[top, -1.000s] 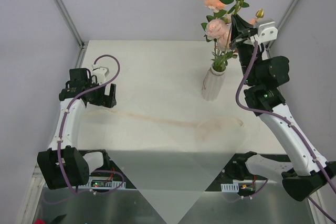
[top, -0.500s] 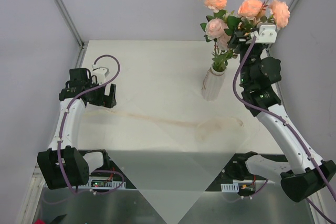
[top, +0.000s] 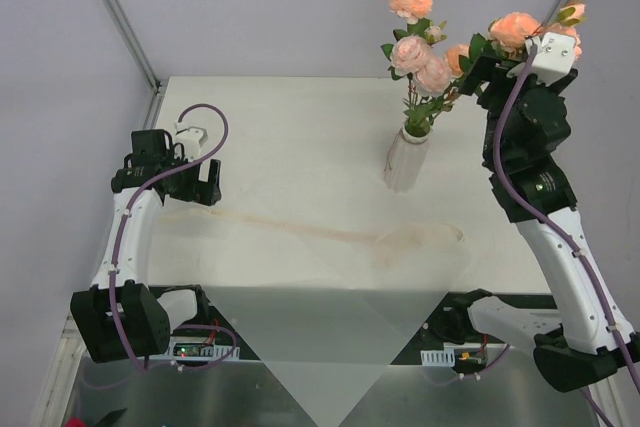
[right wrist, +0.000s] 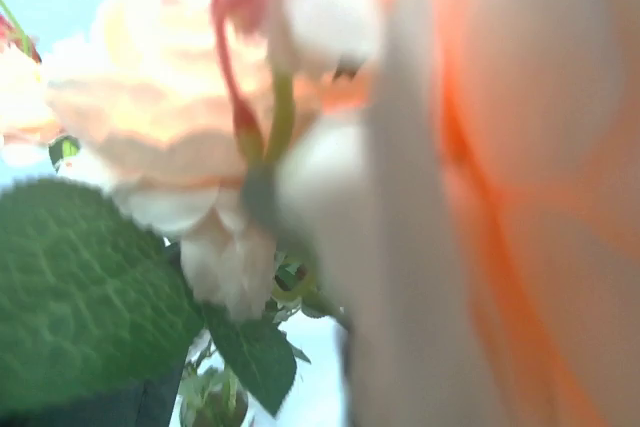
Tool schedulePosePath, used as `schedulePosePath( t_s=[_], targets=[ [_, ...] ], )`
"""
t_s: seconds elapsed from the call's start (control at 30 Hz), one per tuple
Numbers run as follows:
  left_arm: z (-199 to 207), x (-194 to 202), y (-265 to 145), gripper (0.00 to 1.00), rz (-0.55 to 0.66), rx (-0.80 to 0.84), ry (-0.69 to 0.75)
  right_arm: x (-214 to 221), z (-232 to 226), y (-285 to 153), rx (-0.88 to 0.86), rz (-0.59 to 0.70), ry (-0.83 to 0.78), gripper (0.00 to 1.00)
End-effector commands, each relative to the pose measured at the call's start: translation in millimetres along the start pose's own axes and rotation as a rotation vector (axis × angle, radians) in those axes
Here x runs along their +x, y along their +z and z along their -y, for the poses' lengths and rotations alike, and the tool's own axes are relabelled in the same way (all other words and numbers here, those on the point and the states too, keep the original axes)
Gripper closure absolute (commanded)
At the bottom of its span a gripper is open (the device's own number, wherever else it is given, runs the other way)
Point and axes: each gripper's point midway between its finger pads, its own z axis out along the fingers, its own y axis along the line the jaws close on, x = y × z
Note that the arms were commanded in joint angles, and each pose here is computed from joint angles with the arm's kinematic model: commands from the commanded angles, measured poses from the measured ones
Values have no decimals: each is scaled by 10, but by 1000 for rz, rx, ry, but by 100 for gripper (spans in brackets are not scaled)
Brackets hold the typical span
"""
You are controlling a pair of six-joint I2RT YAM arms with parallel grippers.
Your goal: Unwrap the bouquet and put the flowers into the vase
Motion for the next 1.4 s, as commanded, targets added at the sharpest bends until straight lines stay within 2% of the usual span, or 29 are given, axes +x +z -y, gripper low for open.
schedulePosePath(
  t_s=[0.0,0.13,0.4,0.47,0.6,0.73,0.87,1.1,1.37],
  targets=[
    [9,-112,-152,1,37,-8,14,429,-143,-47,-72,-209,-55,6],
    [9,-106,-174,1,38,-14,22,840,-345,-79,-175,-392,-115,4],
    [18,-124,-211,1,41,-14,21,1130,-542,-300,-307,-546,-86,0],
    [21,-139,-223,1,46,-14,22,1126,-554,-449,-355,-548,-60,0],
    [32,-150,-231,1,48,-10,21,1402,-598,-821,-468,-628,-39,0],
    [28,-144,-211,1,36,-7,0,1727,-748,-1239,-599,-791,5,0],
    [49,-168,-226,1,44,-1,-18,2013,-783,-1467,-610,-903,-27,0],
    [74,-166,-246,1,50,3,-22,2041,-850,-1642,-656,-837,9,0],
    [140,-133,-195,1,38,46,-41,2217,-724,-1712,-610,-869,-44,0]
  ],
)
